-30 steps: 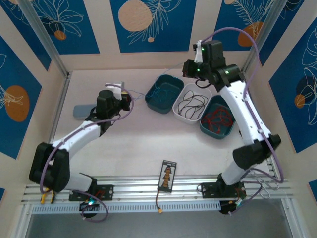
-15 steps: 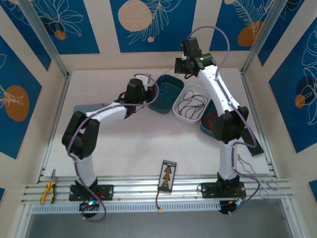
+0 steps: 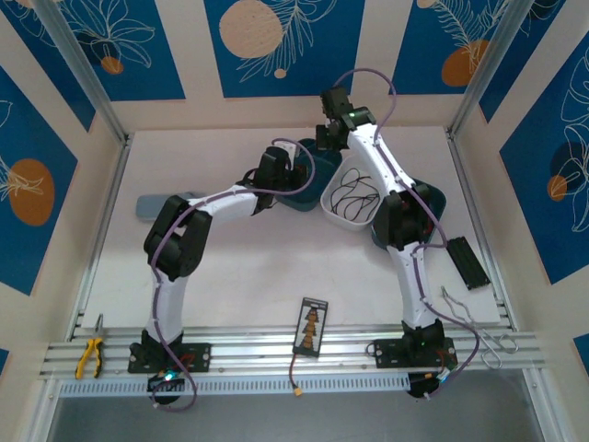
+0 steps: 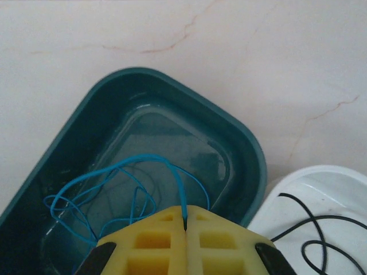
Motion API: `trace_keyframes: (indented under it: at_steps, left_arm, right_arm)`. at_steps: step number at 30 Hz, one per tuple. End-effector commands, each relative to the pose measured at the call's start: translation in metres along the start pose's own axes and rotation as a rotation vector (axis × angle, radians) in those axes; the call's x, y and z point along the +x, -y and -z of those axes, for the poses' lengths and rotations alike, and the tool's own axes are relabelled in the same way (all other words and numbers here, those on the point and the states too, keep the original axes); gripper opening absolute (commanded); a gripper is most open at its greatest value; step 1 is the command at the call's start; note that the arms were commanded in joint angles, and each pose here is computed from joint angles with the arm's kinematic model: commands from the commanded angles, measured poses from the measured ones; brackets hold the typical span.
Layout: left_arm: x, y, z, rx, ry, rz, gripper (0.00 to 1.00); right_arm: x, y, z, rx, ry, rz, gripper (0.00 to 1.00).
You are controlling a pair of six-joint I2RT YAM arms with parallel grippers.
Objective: Untangle the cables
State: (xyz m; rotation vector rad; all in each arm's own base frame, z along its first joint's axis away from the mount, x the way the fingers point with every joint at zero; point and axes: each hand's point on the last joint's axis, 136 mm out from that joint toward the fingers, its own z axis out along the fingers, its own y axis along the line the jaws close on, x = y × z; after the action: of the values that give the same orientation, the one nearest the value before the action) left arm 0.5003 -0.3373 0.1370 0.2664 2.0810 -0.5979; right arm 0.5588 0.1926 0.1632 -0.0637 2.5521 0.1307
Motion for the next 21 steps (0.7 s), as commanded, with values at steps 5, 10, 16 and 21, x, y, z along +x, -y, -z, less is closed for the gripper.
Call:
trace_keyframes:
  at_steps: [5,10,16,21]
  left_arm:
    - [0.014,-0.011,0.001,-0.045,-0.036,-0.024,0.42]
    - [-0.006,-0.002,0.023,-0.02,0.011,-0.014,0.64]
    - [-0.031,0.005,0.062,-0.017,0.075,-0.049,0.95]
    - [-0.044,0.006,0.092,-0.033,0.106,-0.08,1.0]
  right_arm:
    - [0.009,-0.015,-0.031,-0.084,-0.042,0.004,0.03]
    - [0.013,-0.016,-0.04,-0.109,-0.061,-0.009,0.18]
    - [0.007,-0.013,-0.029,-0.104,-0.049,-0.004,0.33]
    - [-0.001,-0.005,-0.006,-0.075,-0.024,-0.018,0.37]
